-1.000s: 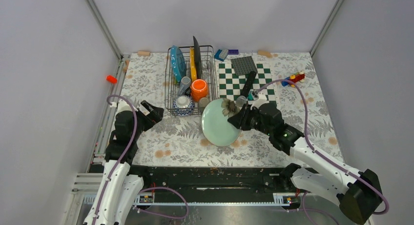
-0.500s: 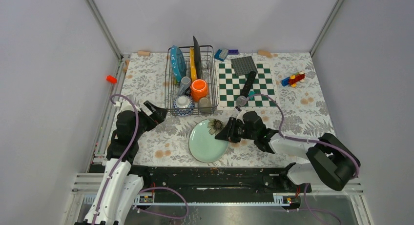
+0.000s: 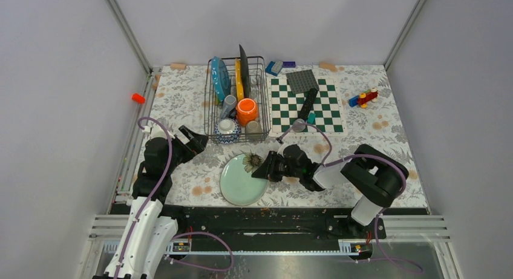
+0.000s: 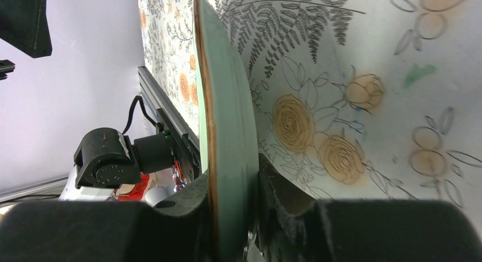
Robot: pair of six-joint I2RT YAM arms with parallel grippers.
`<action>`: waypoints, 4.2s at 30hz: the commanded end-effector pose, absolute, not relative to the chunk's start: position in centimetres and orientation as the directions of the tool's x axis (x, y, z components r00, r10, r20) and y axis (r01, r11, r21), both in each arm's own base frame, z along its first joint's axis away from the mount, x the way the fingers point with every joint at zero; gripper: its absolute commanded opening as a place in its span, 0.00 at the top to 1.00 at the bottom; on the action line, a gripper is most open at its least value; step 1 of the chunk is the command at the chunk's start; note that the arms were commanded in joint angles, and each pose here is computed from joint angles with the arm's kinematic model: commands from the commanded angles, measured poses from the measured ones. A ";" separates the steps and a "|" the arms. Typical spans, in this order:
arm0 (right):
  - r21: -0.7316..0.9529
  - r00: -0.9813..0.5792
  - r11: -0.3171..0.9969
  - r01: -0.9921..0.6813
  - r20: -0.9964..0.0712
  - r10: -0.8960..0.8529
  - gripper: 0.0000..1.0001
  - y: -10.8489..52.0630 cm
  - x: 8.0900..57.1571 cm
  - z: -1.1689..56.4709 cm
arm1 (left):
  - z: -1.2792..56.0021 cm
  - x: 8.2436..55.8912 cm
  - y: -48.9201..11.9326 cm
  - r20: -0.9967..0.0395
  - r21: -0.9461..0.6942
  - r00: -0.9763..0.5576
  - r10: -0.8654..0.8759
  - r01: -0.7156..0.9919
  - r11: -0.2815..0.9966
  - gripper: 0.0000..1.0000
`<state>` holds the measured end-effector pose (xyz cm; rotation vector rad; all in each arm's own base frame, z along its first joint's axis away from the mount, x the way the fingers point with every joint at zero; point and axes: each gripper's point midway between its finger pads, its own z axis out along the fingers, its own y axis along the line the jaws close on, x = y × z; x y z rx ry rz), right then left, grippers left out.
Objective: Unload the mixed dishes from the dish rack
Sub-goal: Place the plate at the center of the board, then pick up the plate from the dish rack.
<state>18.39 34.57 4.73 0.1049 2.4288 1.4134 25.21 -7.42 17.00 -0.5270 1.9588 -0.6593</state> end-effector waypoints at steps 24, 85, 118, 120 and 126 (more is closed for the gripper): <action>0.890 -0.854 0.426 -0.159 -0.341 0.394 0.64 40.3 20.4 6.9 | 18.2 25.2 -8.0 -0.679 -0.656 -0.418 -0.604 -0.024 0.754 0.01; 0.506 -0.180 0.859 -0.082 -0.855 0.486 0.00 14.3 22.1 13.9 | 33.8 43.1 -22.0 -0.807 -0.517 -0.483 -0.340 0.300 0.802 0.01; 0.492 -0.160 0.870 -0.027 -0.861 0.482 0.00 13.2 22.2 12.9 | 27.2 54.7 -24.9 -0.804 -0.445 -0.525 -0.280 0.219 0.869 0.04; 0.494 -0.157 0.869 -0.025 -0.860 0.485 0.00 13.1 22.3 12.9 | 26.8 54.8 -24.7 -0.802 -0.439 -0.527 -0.280 0.204 0.875 0.04; 0.491 -0.157 0.871 -0.021 -0.862 0.482 0.00 13.1 22.3 12.7 | 25.4 55.1 -25.5 -0.785 -0.452 -0.558 -0.269 0.218 0.865 0.04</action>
